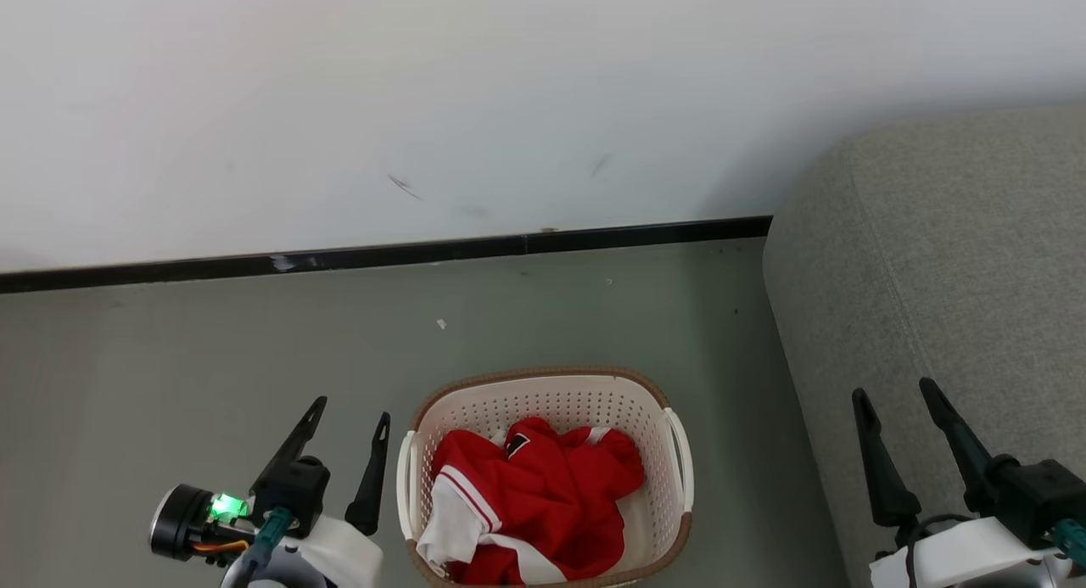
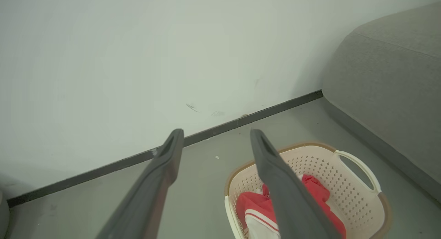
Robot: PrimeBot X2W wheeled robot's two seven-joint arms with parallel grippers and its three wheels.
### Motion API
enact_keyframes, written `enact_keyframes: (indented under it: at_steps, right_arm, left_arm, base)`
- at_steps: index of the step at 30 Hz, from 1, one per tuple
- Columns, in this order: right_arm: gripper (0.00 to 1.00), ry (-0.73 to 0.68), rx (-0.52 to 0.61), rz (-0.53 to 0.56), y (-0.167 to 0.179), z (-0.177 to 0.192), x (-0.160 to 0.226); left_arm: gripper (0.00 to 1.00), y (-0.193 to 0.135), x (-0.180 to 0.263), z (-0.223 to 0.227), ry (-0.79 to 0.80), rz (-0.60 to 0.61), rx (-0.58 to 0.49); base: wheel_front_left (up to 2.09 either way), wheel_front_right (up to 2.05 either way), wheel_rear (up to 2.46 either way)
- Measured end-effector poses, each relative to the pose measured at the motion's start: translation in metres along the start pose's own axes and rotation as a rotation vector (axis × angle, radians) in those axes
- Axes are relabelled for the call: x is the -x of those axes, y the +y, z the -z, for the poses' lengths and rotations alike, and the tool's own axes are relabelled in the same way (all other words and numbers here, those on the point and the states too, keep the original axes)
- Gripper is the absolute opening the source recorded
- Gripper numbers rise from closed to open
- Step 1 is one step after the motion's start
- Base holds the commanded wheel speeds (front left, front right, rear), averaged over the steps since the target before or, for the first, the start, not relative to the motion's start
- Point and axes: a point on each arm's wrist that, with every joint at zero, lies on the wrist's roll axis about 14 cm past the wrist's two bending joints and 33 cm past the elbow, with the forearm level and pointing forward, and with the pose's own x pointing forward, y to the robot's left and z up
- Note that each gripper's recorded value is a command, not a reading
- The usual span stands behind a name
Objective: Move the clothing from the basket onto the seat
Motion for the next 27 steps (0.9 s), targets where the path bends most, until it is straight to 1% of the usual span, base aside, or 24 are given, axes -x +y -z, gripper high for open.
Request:
enact_keyframes:
  at_steps: [1, 3, 8, 18, 27]
  right_arm:
    - [1.00, 0.000, 0.000, 0.000, 0.000, 0.000, 0.000]
    - [1.00, 0.012, 0.002, 0.007, -0.002, 0.004, -0.002]
    - [1.00, 0.018, 0.000, 0.018, -0.006, 0.007, -0.006]
    - [1.00, 0.016, 0.000, 0.037, -0.012, 0.011, -0.026]
    - [1.00, 0.014, -0.006, 0.058, -0.020, 0.019, -0.047]
  left_arm:
    - [1.00, 0.000, 0.000, 0.000, 0.000, 0.000, 0.000]
    - [1.00, -0.009, -0.009, 0.007, 0.026, 0.047, -0.031]
    - [1.00, -0.023, -0.024, 0.021, 0.073, 0.115, -0.062]
    - [1.00, -0.056, -0.042, 0.071, 0.218, 0.276, -0.134]
    - [1.00, -0.073, -0.066, 0.109, 0.309, 0.359, -0.179]
  base:
    - [0.00, 0.00, 0.00]
    - [0.00, 0.00, 0.00]
    - [0.00, 0.00, 0.00]
    - [0.00, 0.00, 0.00]
    - [0.00, 0.00, 0.00]
